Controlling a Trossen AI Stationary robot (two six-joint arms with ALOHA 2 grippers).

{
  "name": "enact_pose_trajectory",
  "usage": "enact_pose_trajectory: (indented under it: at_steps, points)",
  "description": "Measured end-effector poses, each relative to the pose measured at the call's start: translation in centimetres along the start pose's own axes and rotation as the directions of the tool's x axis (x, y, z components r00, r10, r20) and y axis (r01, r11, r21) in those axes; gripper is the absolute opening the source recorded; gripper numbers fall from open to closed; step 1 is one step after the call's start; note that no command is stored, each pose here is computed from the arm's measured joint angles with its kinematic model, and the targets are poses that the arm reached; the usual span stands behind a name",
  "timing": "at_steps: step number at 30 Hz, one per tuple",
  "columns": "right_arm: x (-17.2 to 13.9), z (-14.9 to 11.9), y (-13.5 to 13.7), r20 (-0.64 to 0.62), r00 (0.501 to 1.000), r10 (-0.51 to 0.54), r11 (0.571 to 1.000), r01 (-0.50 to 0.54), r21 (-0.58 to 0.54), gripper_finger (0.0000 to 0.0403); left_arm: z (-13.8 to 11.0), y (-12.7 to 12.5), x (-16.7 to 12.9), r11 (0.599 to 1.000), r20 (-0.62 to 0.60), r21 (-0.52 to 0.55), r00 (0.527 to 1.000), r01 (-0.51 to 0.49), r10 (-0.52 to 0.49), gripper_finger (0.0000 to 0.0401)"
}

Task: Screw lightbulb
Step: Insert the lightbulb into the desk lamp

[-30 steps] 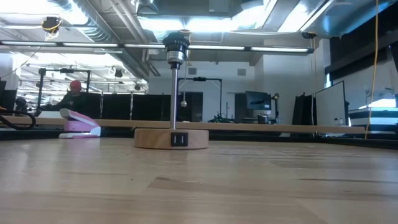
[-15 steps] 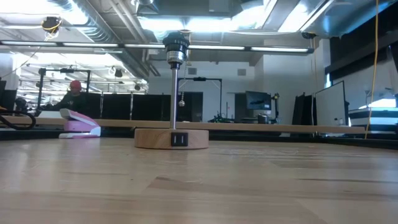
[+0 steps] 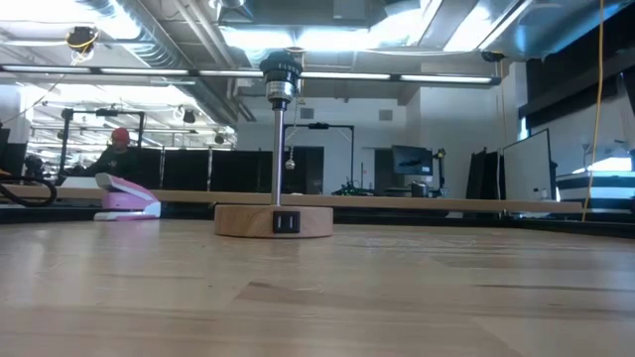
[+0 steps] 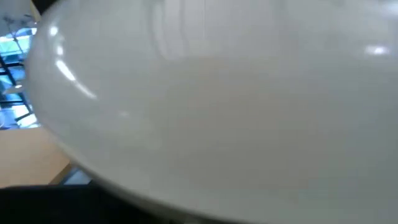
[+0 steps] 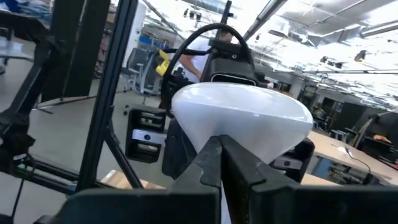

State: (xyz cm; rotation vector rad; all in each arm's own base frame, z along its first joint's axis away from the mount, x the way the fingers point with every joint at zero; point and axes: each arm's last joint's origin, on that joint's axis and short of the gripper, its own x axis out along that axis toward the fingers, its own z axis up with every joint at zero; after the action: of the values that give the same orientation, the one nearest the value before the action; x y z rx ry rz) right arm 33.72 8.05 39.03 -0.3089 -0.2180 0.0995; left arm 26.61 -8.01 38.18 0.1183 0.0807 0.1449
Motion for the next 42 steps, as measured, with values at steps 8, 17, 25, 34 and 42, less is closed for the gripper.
enact_pose_trajectory:
  at_steps: [8,17,25,34,42]
  points:
    - [-0.7,-0.3,-0.2,-0.119,0.993,-0.018,0.999,0.021,0.024,0.0030,0.4,-0.3,-1.0,1.000,0.011,0.030,1.000,0.001,-0.001,0.0141]
    - [-2.2,-3.9,-1.3,-0.451,0.866,-0.216,0.976,0.200,-0.083,0.0146,0.3,0.1,-1.7,0.989,-0.020,0.094,0.993,-0.115,0.117,0.0141]
    - [-5.9,-14.8,-4.7,-0.373,0.921,-0.112,0.973,0.177,0.146,0.0236,-1.7,2.3,-3.0,0.983,0.054,0.084,0.986,-0.163,0.159,0.0141]
    - [-7.1,-18.8,-3.4,-0.341,0.934,0.102,0.927,0.035,0.374,0.0251,-4.0,5.2,-5.3,0.973,0.089,-0.025,0.969,-0.229,0.230,0.0141]
    - [-3.9,-21.8,-2.2,-0.420,0.903,0.089,0.911,0.097,0.401,0.0238,-4.1,5.3,-5.2,0.972,0.095,-0.028,0.967,-0.233,0.235,0.0141]
